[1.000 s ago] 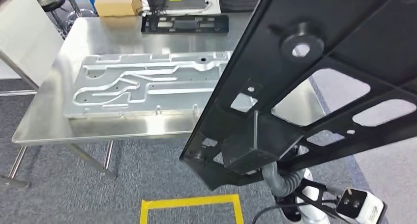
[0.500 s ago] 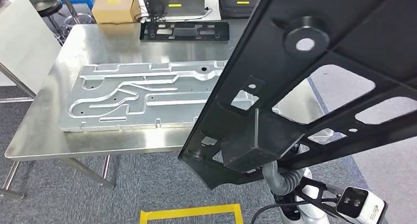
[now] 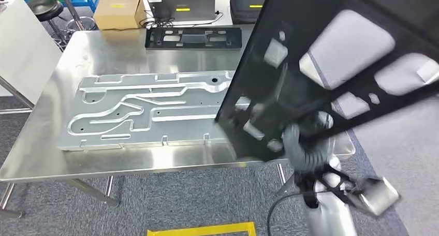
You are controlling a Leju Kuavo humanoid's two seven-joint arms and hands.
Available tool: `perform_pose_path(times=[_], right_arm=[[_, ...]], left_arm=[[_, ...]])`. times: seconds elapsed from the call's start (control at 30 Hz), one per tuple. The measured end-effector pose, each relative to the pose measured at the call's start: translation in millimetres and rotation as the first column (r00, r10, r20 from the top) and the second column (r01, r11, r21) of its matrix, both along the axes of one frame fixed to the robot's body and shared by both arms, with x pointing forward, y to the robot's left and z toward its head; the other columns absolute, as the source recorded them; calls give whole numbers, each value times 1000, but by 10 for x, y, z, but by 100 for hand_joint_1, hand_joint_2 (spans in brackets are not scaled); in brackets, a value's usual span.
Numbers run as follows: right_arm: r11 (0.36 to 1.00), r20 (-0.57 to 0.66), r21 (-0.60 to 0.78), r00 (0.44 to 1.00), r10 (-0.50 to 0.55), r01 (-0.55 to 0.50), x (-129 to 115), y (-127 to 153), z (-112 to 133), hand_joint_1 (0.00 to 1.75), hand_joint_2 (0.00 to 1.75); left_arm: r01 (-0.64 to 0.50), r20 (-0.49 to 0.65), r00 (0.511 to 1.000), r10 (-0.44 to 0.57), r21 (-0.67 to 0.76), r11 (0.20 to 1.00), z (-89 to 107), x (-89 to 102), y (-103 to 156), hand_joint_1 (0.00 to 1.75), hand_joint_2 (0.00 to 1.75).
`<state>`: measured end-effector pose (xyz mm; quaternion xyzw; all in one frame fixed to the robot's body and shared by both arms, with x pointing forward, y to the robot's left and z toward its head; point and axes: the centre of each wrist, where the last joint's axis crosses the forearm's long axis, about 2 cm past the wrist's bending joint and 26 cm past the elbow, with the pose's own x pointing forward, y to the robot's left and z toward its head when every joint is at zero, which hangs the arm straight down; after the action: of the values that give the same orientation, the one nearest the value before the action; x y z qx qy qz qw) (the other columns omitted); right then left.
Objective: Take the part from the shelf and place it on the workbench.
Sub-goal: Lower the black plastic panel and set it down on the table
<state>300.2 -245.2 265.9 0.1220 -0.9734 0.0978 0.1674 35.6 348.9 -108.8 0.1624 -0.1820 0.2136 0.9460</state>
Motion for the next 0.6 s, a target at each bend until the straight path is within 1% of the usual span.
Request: perform_pose_path(times=[0.07, 0.1, 0.13, 0.17, 0.23, 0.3, 0.37, 0.43, 0.5, 0.6], right_arm=[[988, 7, -59, 990, -141, 141, 250, -120, 82, 171, 175], [971, 18, -98, 976, -216, 216, 367, -167, 137, 171, 175], [941, 33, -151, 953, -302, 303, 492, -204, 185, 171, 175], [897, 54, -212, 921, -386, 388, 621, -227, 228, 171, 175], [776, 114, -345, 844, -523, 528, 876, -222, 280, 171, 175], [639, 195, -470, 777, -598, 610, 1114, -117, 306, 171, 175], [503, 283, -576, 735, -616, 644, 1324, 64, 317, 171, 175], [399, 344, -658, 726, -595, 639, 1471, 259, 312, 171, 175], [321, 376, -725, 741, -556, 609, 1551, 445, 260, 171, 175], [226, 401, -796, 770, -497, 561, 1617, 673, 193, 171, 175]], left_arm=[[6, 12, 1000, -6, -6, 1000, 2, 25, 0, 0, 175], [10, 18, 1000, -10, -9, 1000, 3, 36, 2, 0, 175], [15, 23, 1000, -15, -11, 1000, 4, 43, 8, 0, 175], [21, 26, 999, -21, -12, 1000, 5, 45, 15, 0, 175], [30, 31, 999, -30, -13, 999, 7, 42, 31, 0, 175], [37, 34, 999, -36, -12, 999, 8, 48, 38, 0, 175], [39, 39, 998, -39, -10, 999, 11, 70, 43, 0, 175], [39, 41, 998, -39, -8, 999, 14, 90, 46, 0, 175], [35, 40, 999, -35, -8, 999, 13, 87, 45, 0, 175], [32, 41, 999, -31, -10, 999, 14, 96, 41, 0, 175]])
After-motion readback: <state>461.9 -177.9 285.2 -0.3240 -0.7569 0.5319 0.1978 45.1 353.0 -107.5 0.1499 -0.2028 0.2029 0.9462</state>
